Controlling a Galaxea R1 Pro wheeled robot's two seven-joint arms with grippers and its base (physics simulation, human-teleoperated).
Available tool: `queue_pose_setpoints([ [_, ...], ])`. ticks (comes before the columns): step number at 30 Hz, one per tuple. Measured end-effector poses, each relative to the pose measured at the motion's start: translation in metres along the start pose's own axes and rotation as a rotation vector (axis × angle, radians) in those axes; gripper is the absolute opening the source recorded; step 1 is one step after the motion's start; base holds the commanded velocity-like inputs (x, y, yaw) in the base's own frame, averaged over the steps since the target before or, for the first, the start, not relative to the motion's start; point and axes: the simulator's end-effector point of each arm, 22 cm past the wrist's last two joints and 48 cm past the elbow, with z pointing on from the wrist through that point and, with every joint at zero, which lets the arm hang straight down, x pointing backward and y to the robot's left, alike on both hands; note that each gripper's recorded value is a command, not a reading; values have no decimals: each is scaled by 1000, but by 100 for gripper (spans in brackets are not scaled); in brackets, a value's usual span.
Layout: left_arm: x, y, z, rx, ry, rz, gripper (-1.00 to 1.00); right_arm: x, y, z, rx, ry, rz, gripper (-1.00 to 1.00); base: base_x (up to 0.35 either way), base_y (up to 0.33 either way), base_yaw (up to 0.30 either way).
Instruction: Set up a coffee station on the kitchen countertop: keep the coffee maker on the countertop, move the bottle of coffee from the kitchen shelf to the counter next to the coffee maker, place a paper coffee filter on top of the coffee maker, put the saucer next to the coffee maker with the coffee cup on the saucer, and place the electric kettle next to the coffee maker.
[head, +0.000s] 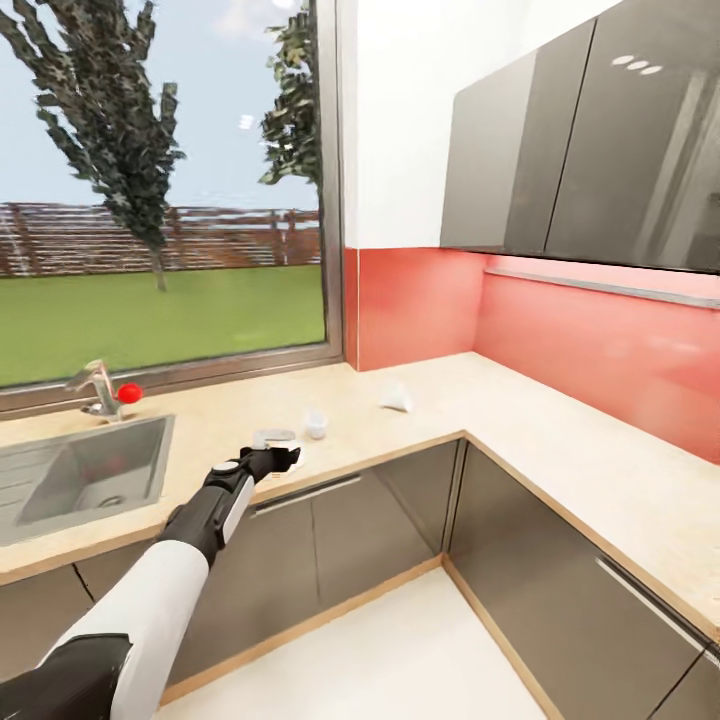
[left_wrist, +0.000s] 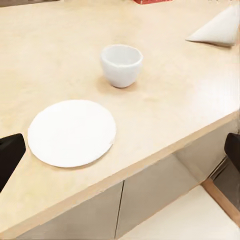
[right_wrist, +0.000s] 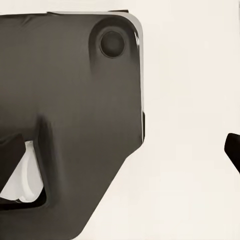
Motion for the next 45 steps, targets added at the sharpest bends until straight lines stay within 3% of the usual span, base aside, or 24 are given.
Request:
queue_pose_setpoints([
  [7, -6, 1, 0, -2, -7, -1, 100, 0, 1, 0, -1, 0, 0, 100, 337, 0, -220],
  [13, -11, 1, 0, -4, -14, 0, 100, 0, 2, 0, -3, -1, 0, 100, 337, 0, -18],
  [19, -9, 0, 0, -1, -12, 2, 100, 1, 18, 0, -23, 0, 2, 100, 337, -6, 0],
  [34, -7, 1, 0, -3, -11, 0, 100, 1, 19, 0, -24, 1, 2, 100, 337, -25, -4],
  [45, -3, 1, 0, -2, -6, -2, 100, 1, 19, 0, -24, 1, 3, 100, 327, 0, -232],
])
